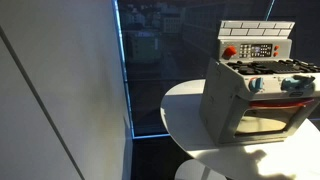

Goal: Push the top orange button on the right side of the stove

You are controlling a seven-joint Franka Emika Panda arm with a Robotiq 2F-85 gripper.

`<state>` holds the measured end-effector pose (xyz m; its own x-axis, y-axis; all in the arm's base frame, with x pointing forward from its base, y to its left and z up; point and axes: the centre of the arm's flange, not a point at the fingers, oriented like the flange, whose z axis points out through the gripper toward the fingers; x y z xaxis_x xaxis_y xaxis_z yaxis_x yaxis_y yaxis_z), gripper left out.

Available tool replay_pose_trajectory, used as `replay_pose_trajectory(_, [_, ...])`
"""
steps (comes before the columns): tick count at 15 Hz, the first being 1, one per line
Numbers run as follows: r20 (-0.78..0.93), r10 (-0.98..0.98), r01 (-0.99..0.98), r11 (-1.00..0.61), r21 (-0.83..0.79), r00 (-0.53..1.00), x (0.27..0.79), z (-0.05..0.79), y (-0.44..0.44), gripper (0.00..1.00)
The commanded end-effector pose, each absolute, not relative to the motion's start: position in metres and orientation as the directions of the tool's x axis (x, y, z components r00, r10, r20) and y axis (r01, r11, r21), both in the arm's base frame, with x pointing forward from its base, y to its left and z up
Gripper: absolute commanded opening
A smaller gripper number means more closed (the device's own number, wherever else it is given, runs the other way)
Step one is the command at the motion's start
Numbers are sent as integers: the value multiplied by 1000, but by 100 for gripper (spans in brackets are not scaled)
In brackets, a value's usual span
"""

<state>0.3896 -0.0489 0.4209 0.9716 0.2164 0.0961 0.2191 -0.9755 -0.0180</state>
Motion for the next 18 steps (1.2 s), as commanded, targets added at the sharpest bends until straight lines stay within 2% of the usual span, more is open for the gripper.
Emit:
replay_pose_trajectory(1, [96,216,219,-976,-18,972,390,421,-49,100])
replay_pose_trajectory(12, [121,196,197,-980,5,973,409,446,-43,100])
replay_pose_trajectory(18, [160,63,61,-998,21,985,445,470,-53,100])
